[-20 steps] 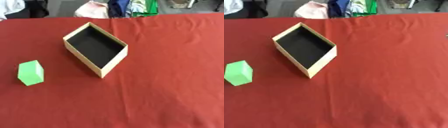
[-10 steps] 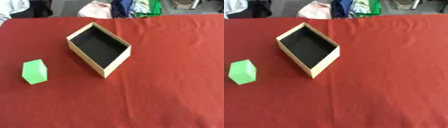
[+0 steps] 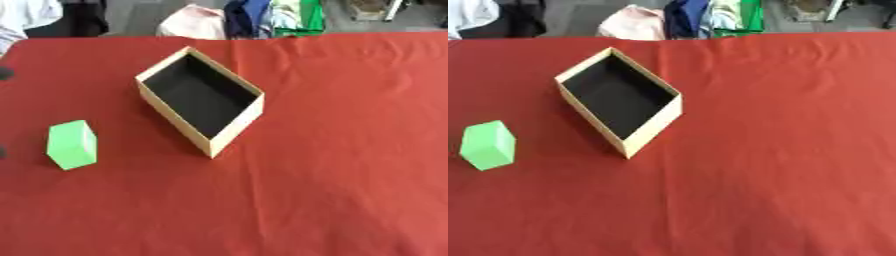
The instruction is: Pick up objects on the table and place them in the box.
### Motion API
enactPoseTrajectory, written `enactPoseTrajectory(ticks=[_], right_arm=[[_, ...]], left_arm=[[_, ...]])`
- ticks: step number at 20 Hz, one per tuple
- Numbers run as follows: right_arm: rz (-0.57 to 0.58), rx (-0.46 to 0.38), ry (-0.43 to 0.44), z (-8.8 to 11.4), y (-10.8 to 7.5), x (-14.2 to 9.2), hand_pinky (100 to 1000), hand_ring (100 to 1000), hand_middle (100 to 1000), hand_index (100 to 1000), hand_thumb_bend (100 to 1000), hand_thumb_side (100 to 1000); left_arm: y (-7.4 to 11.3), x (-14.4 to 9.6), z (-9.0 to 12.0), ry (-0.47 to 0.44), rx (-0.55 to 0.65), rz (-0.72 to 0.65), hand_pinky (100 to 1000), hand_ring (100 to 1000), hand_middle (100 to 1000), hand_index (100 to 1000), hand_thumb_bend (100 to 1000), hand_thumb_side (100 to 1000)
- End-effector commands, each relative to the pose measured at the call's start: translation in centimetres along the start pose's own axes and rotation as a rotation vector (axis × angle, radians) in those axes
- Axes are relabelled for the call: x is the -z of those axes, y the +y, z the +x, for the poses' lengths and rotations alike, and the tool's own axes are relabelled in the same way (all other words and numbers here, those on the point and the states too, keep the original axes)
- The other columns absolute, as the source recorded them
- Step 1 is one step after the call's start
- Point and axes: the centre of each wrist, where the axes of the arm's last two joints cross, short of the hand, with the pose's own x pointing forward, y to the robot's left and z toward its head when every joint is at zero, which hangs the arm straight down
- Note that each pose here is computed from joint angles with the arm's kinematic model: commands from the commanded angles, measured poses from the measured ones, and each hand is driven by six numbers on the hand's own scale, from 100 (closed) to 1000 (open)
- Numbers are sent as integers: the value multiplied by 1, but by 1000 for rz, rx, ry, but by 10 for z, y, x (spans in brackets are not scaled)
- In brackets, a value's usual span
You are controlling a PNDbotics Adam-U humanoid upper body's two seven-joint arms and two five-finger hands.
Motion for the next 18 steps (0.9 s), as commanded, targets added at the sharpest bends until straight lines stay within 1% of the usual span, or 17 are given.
enactPoseTrajectory(ticks=[1, 7, 12, 15, 18], right_arm=[[-7, 0, -38, 6, -5, 8, 793, 752, 764, 764, 100, 119], [-5, 4, -37, 6, -4, 8, 793, 752, 764, 764, 100, 119], [-1, 6, -33, 6, -4, 7, 793, 752, 764, 764, 100, 119], [2, 8, -32, 6, -3, 6, 794, 752, 764, 764, 100, 119], [4, 11, -31, 6, -3, 6, 794, 752, 765, 764, 100, 119]], left_arm=[[13, -7, -1, 23, 28, -14, 899, 886, 854, 982, 719, 440], [12, 0, 3, 25, 23, -40, 919, 902, 875, 1000, 742, 459], [14, 8, 4, 49, 0, -29, 928, 904, 877, 1000, 752, 479], [14, 16, 7, 56, -28, -20, 928, 894, 843, 987, 761, 486], [12, 26, 10, 56, -33, -32, 929, 895, 835, 979, 780, 478]])
